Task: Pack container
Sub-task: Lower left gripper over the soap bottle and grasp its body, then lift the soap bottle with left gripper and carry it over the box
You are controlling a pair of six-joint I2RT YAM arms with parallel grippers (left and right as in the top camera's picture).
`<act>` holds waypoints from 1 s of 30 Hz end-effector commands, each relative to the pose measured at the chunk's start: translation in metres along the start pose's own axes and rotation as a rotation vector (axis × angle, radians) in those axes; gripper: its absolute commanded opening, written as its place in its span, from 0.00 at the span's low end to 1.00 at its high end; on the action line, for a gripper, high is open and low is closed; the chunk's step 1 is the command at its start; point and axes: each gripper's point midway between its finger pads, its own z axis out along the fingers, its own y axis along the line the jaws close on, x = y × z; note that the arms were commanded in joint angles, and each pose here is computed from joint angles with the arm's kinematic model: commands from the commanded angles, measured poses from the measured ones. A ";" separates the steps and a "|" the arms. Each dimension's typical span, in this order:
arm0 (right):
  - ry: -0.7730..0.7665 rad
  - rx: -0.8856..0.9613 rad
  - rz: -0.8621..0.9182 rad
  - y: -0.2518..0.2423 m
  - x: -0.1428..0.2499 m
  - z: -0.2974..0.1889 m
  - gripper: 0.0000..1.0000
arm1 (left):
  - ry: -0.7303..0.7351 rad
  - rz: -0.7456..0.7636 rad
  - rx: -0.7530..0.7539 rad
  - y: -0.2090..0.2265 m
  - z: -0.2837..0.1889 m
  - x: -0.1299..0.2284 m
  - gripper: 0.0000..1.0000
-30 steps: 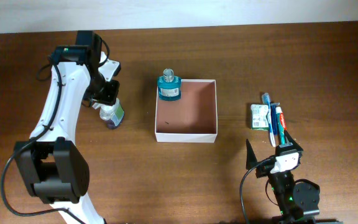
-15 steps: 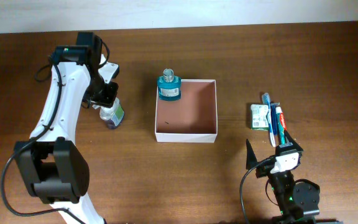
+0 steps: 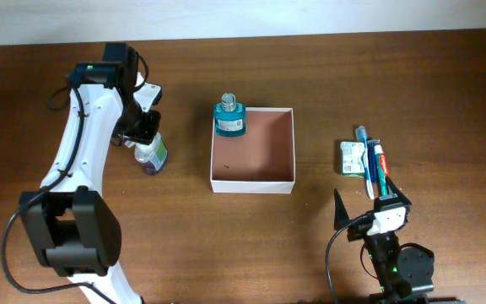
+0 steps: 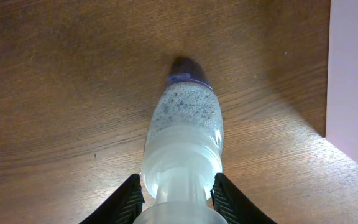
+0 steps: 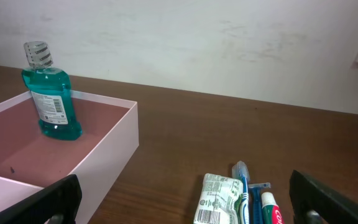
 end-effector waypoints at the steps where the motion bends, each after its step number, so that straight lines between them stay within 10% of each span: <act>1: 0.003 0.007 0.005 -0.002 0.002 0.000 0.98 | 0.017 -0.012 -0.007 0.003 0.006 0.002 0.36; 30: 0.003 0.007 0.005 -0.002 0.002 0.000 0.98 | -0.085 -0.141 0.077 -0.017 -0.046 -0.022 0.27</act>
